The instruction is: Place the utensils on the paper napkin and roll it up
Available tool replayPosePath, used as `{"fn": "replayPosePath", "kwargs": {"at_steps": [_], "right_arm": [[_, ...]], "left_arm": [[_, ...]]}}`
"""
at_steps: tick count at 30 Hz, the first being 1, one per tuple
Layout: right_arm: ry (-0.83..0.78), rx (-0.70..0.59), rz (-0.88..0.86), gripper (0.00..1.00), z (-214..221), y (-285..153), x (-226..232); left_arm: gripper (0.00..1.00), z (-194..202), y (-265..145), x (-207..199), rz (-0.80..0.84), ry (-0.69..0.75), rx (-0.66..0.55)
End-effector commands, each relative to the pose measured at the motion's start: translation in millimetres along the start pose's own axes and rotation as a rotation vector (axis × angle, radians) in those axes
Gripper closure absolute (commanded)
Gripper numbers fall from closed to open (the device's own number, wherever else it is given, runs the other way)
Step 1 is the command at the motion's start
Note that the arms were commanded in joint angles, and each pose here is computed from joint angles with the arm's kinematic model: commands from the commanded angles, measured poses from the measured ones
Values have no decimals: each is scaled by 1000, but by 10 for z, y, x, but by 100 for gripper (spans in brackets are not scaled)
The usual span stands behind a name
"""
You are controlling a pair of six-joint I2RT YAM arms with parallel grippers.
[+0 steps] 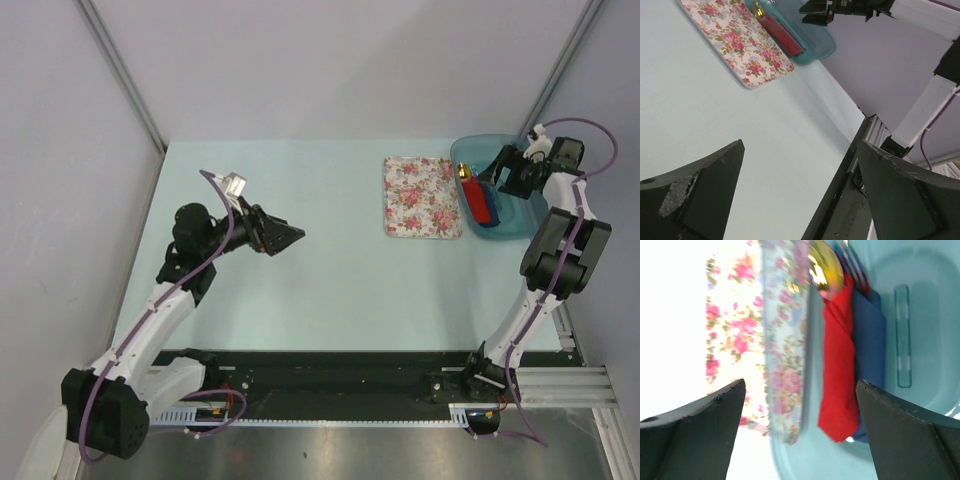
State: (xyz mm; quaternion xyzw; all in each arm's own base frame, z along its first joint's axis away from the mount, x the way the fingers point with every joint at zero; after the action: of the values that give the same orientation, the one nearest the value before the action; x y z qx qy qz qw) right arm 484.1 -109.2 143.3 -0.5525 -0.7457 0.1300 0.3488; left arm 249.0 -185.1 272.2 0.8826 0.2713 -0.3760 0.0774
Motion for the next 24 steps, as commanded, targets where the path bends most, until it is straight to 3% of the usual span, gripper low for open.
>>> {"fn": "replayPosePath", "kwargs": {"at_steps": [1, 5, 11, 14, 18, 24], "right_arm": [[-139, -107, -59, 2, -470, -347, 485], [-208, -106, -115, 0, -564, -461, 955], [-272, -53, -203, 0, -407, -565, 1861], [-237, 1, -223, 1, -55, -597, 2154], [-311, 36, -249, 0, 469, -599, 2689], [-307, 75, -217, 0, 1016, -710, 2736]], "left_arm": [[0, -174, -41, -67, 2, 26, -11], [0, -196, -101, 98, -113, -74, 66], [0, -574, -336, 196, -290, 27, 85], [0, -708, -483, 283, -411, 83, 56], [0, -664, -661, 483, -570, 153, 91], [0, -295, -905, 815, -718, 194, 190]]}}
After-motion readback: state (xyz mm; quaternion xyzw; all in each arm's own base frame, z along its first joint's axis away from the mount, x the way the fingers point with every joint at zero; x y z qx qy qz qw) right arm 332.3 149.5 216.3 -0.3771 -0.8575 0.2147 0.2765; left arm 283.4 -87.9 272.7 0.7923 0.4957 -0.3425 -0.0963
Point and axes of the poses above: each gripper's point midway between its finger pads, its own y axis out along the fingers, its own x axis along the line the jaws close on, z = x × y, the point moved 3 cm from there along -y, back along the fingers, and after that the axes turned 9 degrees about -y, right-handed, at the moved point
